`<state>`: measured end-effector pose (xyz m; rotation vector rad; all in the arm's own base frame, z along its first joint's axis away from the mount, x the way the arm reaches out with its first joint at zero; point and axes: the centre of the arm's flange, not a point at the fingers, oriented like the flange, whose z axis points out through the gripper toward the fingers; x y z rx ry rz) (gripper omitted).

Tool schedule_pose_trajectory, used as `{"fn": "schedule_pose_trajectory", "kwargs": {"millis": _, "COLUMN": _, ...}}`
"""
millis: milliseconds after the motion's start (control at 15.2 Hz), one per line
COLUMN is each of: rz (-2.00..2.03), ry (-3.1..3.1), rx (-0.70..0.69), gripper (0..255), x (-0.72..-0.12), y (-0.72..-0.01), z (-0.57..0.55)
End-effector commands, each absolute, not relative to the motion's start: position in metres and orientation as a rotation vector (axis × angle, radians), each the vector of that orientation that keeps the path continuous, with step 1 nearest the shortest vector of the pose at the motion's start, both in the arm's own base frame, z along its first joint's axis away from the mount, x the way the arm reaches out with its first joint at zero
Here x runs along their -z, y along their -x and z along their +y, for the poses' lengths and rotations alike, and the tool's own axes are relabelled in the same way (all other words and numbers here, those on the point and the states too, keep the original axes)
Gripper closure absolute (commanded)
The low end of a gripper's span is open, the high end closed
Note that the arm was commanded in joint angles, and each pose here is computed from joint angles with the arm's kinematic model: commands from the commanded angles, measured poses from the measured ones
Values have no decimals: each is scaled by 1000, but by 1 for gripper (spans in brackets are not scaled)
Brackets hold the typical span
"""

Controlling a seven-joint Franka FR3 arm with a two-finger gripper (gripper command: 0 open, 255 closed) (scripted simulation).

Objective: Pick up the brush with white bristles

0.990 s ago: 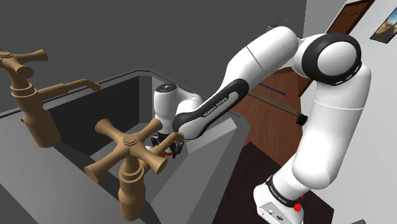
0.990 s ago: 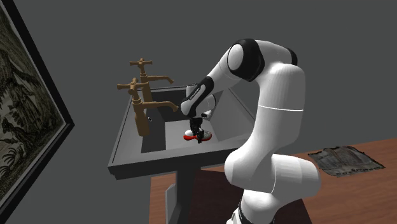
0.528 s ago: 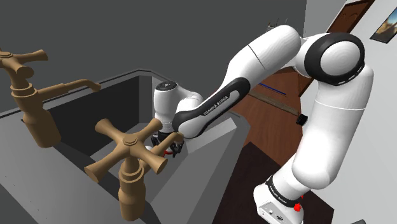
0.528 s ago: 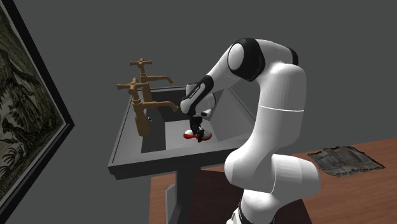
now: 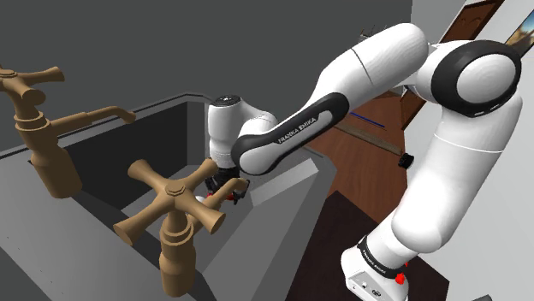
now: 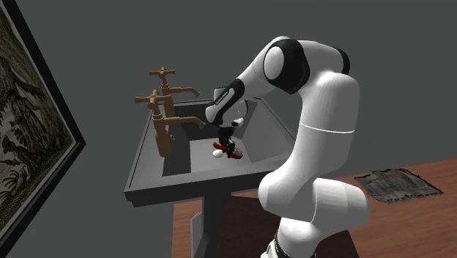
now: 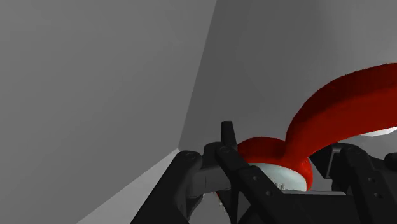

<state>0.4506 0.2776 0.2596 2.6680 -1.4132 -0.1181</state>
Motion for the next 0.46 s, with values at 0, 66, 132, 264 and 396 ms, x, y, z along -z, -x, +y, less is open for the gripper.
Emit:
{"fn": "schedule_pose_trajectory", "kwargs": {"millis": 0, "rz": -1413, "ry": -2668, "rx": 119, "gripper": 255, "x": -270, "y": -450, "z": 277}}
{"fn": "schedule_pose_trajectory", "kwargs": {"millis": 66, "rz": -1413, "ry": -2668, "rx": 119, "gripper": 255, "x": -276, "y": -450, "z": 277}}
{"fn": "schedule_pose_trajectory", "kwargs": {"millis": 132, "rz": -1413, "ry": -2668, "rx": 119, "gripper": 255, "x": -281, "y": -450, "z": 277}}
{"fn": "schedule_pose_trajectory", "kwargs": {"millis": 264, "rz": -1413, "ry": -2668, "rx": 119, "gripper": 255, "x": -291, "y": -450, "z": 277}}
{"fn": "schedule_pose_trajectory", "kwargs": {"millis": 396, "rz": -1413, "ry": -2668, "rx": 119, "gripper": 255, "x": -292, "y": -450, "z": 277}}
